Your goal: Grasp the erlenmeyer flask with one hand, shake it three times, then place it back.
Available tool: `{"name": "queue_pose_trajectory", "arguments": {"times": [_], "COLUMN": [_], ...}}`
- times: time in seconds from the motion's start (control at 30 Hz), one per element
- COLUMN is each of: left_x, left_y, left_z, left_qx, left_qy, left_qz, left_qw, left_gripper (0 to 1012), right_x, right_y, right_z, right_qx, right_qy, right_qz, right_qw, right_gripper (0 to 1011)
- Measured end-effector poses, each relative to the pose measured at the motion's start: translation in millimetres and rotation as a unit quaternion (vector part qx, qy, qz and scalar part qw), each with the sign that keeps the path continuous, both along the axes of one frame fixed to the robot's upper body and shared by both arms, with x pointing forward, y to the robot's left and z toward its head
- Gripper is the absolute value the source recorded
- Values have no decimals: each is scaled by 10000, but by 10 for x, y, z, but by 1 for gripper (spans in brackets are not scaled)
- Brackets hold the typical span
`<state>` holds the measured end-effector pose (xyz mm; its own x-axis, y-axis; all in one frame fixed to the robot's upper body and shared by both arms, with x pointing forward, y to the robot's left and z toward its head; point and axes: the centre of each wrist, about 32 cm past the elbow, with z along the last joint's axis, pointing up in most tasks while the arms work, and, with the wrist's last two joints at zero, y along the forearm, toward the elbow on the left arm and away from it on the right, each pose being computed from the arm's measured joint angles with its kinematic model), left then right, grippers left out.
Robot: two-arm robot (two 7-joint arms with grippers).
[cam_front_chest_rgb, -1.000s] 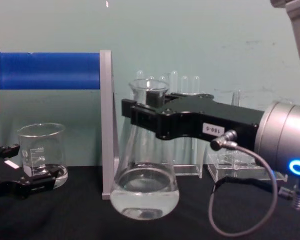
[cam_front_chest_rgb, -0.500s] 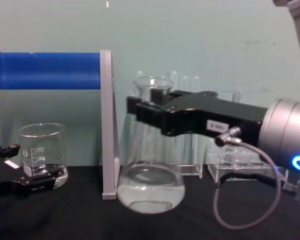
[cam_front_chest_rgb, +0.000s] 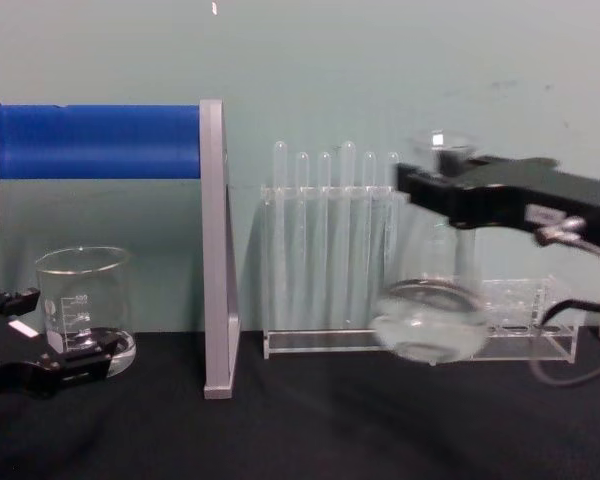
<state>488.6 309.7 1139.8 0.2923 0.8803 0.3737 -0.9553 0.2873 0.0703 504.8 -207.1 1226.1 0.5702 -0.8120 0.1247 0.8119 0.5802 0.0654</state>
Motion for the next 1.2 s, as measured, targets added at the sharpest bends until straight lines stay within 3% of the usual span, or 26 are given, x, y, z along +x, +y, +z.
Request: {"name": "queue_pose_trajectory", "arguments": {"times": [0.27,0.57,0.87,1.2], "left_x": [0,0,0,0], "left_y": [0,0,0,0], "left_z": [0,0,0,0], "left_qx": [0,0,0,0], "left_qy": [0,0,0,0], "left_qz": [0,0,0,0], "left_qw": [10000,10000,10000,10000], "left_gripper": [1001,1001,1001,1001], "right_x": [74,97,101,76], "right_y": [-313,-523,-553,-339], "right_z": [19,11,11,-14], "right_qx": [-51,-73,-46,-16], "right_qy": [-80,-106,-106,-30], "right_qz": [-797,-1319,-1430,-920], "right_qw": [9968,9912,9897,9958], "right_gripper": [450,450,450,450]}}
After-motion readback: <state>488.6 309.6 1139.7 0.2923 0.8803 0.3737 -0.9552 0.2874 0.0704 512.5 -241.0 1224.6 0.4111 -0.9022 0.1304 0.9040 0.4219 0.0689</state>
